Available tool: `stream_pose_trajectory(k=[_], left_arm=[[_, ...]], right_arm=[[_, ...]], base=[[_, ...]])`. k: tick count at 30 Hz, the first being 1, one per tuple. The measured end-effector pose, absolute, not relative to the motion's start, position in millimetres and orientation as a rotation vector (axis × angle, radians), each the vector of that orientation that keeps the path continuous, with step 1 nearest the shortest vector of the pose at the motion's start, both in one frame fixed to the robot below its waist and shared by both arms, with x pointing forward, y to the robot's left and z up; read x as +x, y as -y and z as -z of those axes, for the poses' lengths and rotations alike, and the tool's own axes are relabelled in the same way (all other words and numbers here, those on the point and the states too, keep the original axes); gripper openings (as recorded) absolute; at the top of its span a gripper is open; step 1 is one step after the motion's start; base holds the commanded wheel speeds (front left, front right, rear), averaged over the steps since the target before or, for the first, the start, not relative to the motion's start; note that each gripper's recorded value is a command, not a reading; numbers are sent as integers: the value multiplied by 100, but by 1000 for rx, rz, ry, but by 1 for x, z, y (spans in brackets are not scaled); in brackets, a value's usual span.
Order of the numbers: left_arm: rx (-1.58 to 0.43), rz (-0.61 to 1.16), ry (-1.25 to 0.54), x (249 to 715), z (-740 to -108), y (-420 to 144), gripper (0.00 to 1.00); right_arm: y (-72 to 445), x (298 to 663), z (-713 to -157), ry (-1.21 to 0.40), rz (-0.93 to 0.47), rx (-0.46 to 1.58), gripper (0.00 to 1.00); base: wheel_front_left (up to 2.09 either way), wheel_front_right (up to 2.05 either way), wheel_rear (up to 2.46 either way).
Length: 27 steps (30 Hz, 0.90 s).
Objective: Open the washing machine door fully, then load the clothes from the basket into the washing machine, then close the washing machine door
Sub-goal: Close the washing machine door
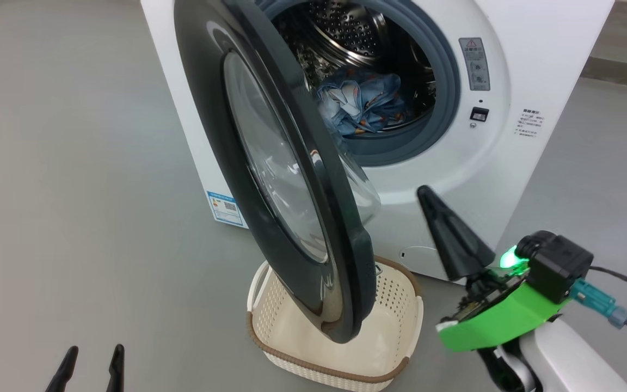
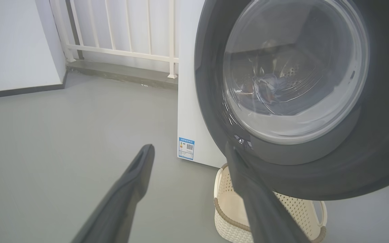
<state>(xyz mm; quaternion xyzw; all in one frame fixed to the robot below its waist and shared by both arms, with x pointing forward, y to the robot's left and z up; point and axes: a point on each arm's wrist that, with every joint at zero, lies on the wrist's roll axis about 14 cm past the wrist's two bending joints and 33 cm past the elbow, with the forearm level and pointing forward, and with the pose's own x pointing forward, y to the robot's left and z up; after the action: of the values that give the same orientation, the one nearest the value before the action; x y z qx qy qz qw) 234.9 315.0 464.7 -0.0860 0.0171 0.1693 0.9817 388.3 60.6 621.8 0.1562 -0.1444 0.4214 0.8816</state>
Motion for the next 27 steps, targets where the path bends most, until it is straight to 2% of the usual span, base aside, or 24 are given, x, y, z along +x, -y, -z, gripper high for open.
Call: stream_pose_trajectory(k=[6,13,20,27], left_arm=[[-174,-345,-22,233,-467,-316,100],[-173,-347,-8,232,-471,-317,100],[-176,-357,-7,229,-471,-318,100],[-179,-370,-7,226,-470,-318,100]], right_arm=[[-86,353,-644,359,-1004,352,0],[-110,319,-642,347,-1129,358,0],[-130,296,-616,244,-1211,359,0],[-135,290,-579,117,-1219,350,0]], base=[[0,0,0],[0,0,0],[0,0,0],[0,0,0]])
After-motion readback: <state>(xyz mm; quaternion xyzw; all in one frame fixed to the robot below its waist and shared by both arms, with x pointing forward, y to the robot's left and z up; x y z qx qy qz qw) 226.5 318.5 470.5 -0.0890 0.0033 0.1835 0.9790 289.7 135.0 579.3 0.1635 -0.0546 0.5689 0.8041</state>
